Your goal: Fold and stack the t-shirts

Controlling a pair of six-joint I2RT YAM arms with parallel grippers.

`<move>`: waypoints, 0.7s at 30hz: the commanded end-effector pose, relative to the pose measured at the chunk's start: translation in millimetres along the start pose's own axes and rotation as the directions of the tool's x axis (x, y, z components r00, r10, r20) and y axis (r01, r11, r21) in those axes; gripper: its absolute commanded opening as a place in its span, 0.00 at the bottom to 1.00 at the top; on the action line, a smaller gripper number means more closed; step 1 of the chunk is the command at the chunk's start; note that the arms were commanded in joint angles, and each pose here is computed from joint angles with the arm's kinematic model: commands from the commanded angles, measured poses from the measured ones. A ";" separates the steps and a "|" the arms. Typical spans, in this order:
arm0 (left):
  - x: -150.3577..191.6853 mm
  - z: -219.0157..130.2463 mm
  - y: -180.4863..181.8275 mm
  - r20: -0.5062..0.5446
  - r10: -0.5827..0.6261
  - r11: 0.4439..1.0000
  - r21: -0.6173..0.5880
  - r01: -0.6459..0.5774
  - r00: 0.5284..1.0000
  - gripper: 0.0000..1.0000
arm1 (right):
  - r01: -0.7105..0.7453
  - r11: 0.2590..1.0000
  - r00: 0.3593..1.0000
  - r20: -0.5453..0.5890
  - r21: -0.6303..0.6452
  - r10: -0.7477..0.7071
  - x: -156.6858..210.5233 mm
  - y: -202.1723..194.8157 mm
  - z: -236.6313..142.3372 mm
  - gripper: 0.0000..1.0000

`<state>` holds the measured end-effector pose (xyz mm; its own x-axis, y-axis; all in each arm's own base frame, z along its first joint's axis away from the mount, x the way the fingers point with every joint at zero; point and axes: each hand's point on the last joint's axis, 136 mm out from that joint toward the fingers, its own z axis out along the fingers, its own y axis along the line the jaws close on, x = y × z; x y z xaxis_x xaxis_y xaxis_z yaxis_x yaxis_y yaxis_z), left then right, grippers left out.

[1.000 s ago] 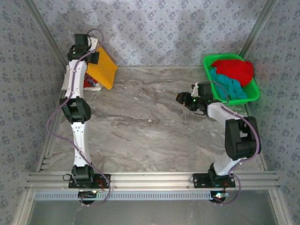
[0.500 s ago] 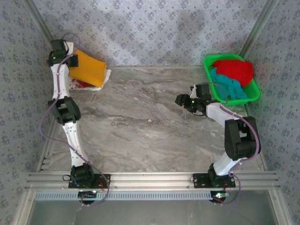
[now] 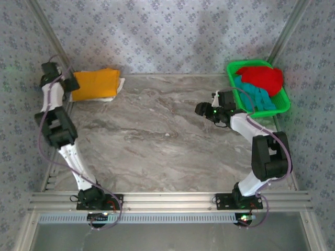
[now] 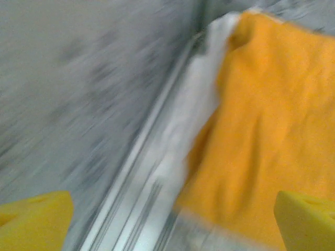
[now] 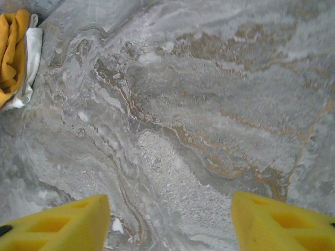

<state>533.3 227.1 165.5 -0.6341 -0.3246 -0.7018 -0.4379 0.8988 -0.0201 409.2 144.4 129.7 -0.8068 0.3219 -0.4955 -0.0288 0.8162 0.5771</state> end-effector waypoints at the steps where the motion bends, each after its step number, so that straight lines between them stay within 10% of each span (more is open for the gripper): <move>1: -44.5 -109.6 -17.7 0.306 -0.076 0.995 0.079 0.054 0.949 0.98 | 0.170 0.981 0.976 0.118 0.091 -0.180 -25.8 5.4 -18.3 0.73; 7: 90.8 -185.1 -89.7 0.467 -0.012 0.992 0.118 -0.048 0.884 0.98 | 0.223 0.852 0.878 0.283 0.473 -0.387 -42.4 -46.6 -74.4 0.84; 12: 176.7 -169.1 -102.4 0.434 0.111 0.982 0.090 -0.166 0.894 0.98 | 0.167 0.700 0.812 0.306 0.694 -0.497 -26.5 -105.8 -114.0 0.90; 21: 206.9 -135.7 -122.4 0.427 0.131 0.955 0.187 -0.230 0.895 0.98 | 0.201 0.728 0.781 0.342 0.655 -0.523 -32.6 -149.9 -85.0 0.92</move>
<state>343.0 15.8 79.9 -0.4952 -0.0655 -0.8663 -0.1921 0.9807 0.0356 366.6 -37.4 94.0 -0.5258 0.0663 -0.8480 0.2738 0.9571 -0.0949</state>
